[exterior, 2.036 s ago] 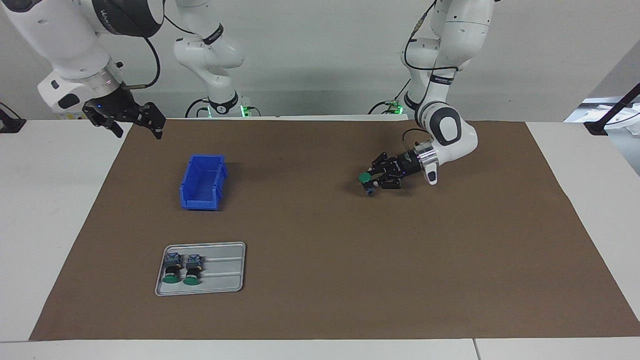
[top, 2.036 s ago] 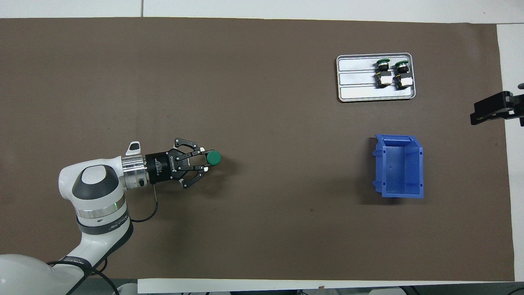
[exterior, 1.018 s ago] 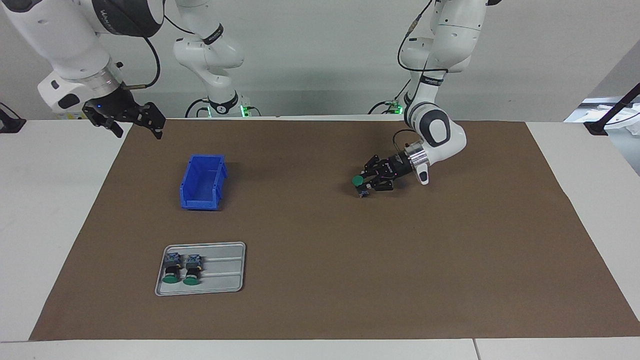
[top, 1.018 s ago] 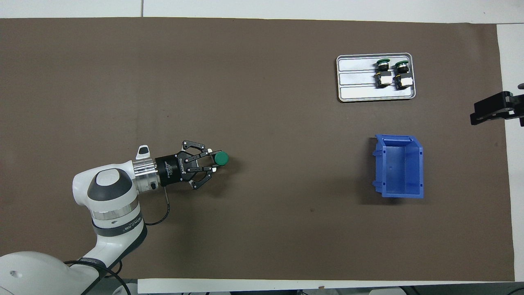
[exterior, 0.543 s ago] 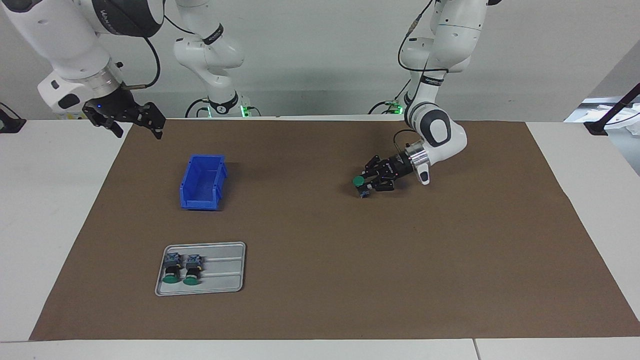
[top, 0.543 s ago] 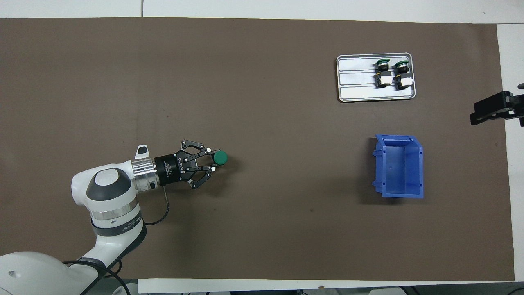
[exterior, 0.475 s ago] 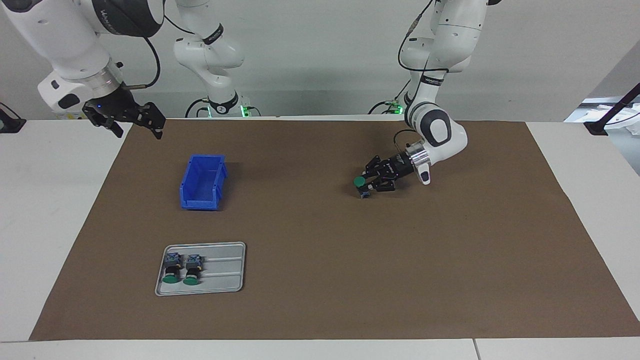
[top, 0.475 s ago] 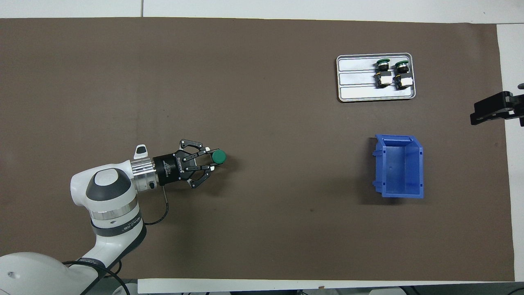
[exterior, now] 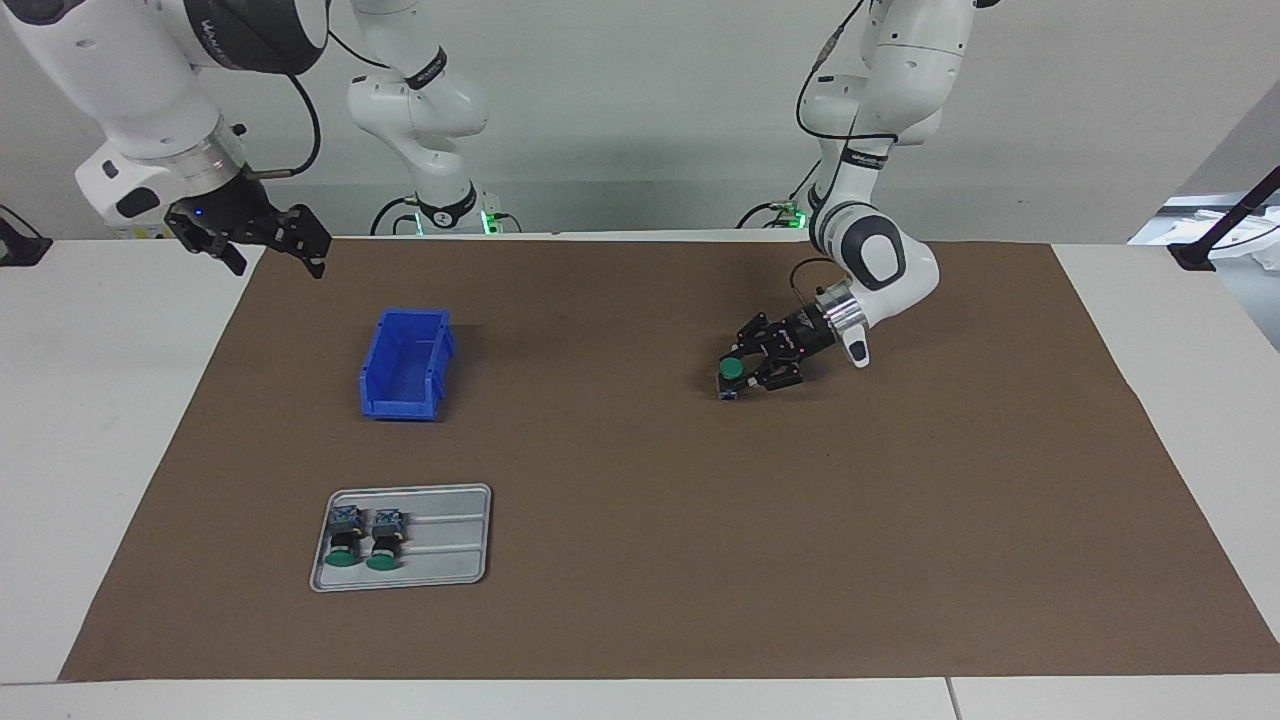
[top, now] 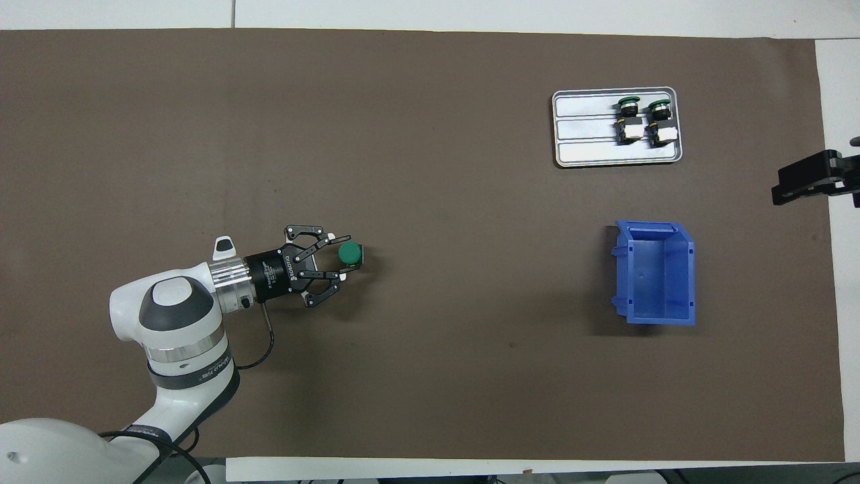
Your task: Place and press button with both arms
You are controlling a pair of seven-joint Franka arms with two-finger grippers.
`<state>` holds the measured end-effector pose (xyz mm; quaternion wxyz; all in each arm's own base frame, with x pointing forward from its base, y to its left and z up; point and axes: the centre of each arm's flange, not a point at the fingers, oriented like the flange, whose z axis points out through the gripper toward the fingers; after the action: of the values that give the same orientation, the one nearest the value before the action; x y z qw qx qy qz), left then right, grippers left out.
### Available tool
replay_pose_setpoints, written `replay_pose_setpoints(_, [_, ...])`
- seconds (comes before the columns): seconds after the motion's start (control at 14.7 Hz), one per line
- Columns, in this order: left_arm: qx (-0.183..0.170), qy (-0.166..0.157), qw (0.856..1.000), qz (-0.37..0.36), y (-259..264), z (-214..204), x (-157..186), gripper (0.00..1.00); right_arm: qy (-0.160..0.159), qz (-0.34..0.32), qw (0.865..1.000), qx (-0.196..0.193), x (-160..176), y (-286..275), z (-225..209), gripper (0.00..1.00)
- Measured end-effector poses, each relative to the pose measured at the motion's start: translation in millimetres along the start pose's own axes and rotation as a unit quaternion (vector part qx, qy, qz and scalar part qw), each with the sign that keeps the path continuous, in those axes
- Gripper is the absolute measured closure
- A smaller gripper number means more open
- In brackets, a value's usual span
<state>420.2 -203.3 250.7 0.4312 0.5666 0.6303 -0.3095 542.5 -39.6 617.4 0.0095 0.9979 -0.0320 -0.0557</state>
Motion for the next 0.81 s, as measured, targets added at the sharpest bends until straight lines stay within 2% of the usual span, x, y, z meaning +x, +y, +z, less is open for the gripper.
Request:
replay_pose_setpoints(0.14, [-0.002, 0.005, 1.000, 0.000, -0.2, -0.1, -0.9, 0.21, 0.000, 0.000, 1.000, 0.000, 0.0, 0.0, 0.0, 0.00])
replay_pose_setpoints(0.2, [-0.002, 0.006, 1.000, 0.001, -0.6, 0.3, -1.8, 0.07, 0.000, 0.000, 1.000, 0.000, 0.0, 0.0, 0.0, 0.00])
replay_pose_setpoints(0.27, [-0.002, 0.007, 1.000, 0.002, -1.5, 1.3, -3.4, 0.00, 0.000, 0.000, 1.000, 0.000, 0.0, 0.0, 0.0, 0.00])
replay_pose_setpoints(0.48, [-0.007, 0.013, 1.000, 0.006, -1.4, 0.8, -9.6, 0.00, 0.000, 0.000, 1.000, 0.000, 0.0, 0.0, 0.0, 0.00])
replay_pose_setpoints(0.81, [-0.020, 0.007, 1.000, 0.013, 3.3, -7.8, -29.1, 0.00, 0.000, 0.000, 1.000, 0.000, 0.0, 0.0, 0.0, 0.00])
